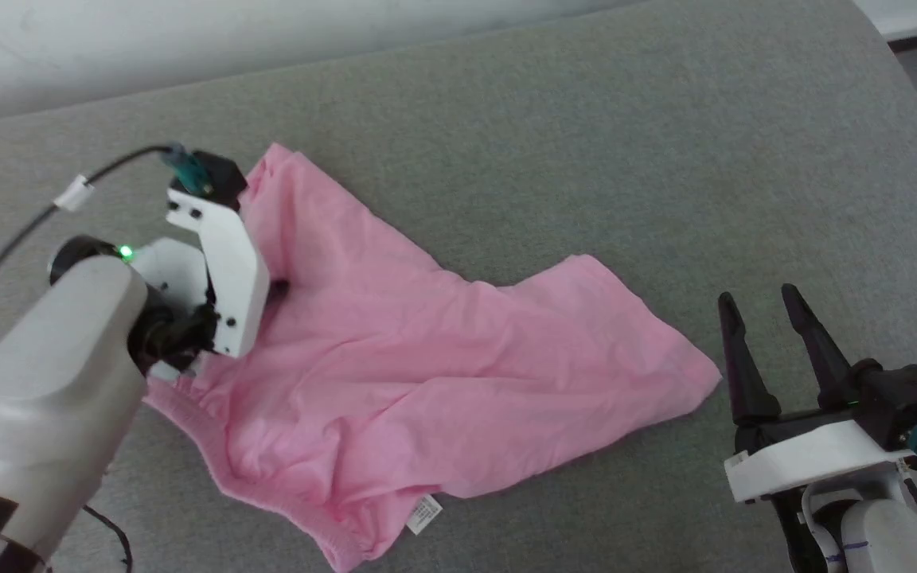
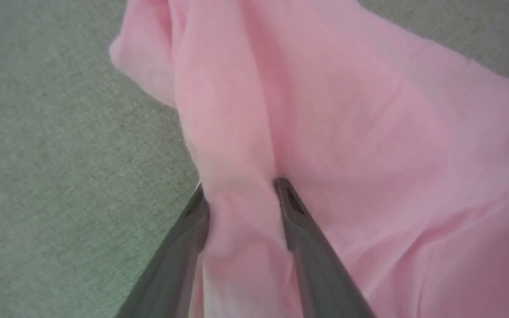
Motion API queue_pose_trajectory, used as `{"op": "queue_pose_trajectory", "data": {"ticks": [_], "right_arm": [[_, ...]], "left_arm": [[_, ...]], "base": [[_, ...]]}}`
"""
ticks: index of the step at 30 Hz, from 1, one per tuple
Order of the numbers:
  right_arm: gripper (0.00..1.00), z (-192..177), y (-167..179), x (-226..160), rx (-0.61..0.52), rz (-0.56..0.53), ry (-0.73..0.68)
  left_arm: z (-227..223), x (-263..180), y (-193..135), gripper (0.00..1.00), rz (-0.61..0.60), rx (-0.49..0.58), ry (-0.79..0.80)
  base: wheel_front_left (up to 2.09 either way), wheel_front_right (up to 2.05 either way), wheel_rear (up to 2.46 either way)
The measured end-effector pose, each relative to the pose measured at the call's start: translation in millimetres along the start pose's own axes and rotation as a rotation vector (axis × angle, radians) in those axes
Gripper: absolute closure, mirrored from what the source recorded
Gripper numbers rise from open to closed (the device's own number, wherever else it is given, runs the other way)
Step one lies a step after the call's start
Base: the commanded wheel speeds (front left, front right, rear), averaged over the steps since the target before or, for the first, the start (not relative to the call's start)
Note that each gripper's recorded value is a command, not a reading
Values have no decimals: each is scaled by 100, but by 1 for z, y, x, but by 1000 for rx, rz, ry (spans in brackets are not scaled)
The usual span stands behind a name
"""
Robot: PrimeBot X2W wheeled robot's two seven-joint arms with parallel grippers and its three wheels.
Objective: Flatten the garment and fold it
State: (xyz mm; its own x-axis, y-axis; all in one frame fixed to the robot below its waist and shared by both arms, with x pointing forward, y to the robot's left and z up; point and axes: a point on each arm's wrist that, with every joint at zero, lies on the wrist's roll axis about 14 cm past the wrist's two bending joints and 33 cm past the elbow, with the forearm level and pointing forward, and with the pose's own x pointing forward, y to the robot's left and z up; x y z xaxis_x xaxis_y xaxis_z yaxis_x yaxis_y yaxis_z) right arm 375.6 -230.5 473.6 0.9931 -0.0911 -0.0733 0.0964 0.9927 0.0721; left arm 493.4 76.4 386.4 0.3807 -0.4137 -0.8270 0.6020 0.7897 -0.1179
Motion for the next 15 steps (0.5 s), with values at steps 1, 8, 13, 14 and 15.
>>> {"op": "queue_pose_trajectory", "data": {"ticks": [1,8,13,14,15], "right_arm": [[0,-2,-2,-1,-1,-7,3],[0,-13,-13,-3,-8,-41,34],[0,-7,-12,0,-11,-36,19],[0,-7,-11,0,-11,-34,19],[0,-7,-10,1,-12,-31,19]], "left_arm": [[5,2,1,100,-5,1,-9],[57,6,6,100,50,183,-225],[111,-9,3,100,113,380,-397],[121,-11,5,100,130,413,-428],[130,-13,7,100,147,445,-459]], "base": [[0,0,0],[0,0,0],[0,0,0],[0,0,0],[0,0,0]]}}
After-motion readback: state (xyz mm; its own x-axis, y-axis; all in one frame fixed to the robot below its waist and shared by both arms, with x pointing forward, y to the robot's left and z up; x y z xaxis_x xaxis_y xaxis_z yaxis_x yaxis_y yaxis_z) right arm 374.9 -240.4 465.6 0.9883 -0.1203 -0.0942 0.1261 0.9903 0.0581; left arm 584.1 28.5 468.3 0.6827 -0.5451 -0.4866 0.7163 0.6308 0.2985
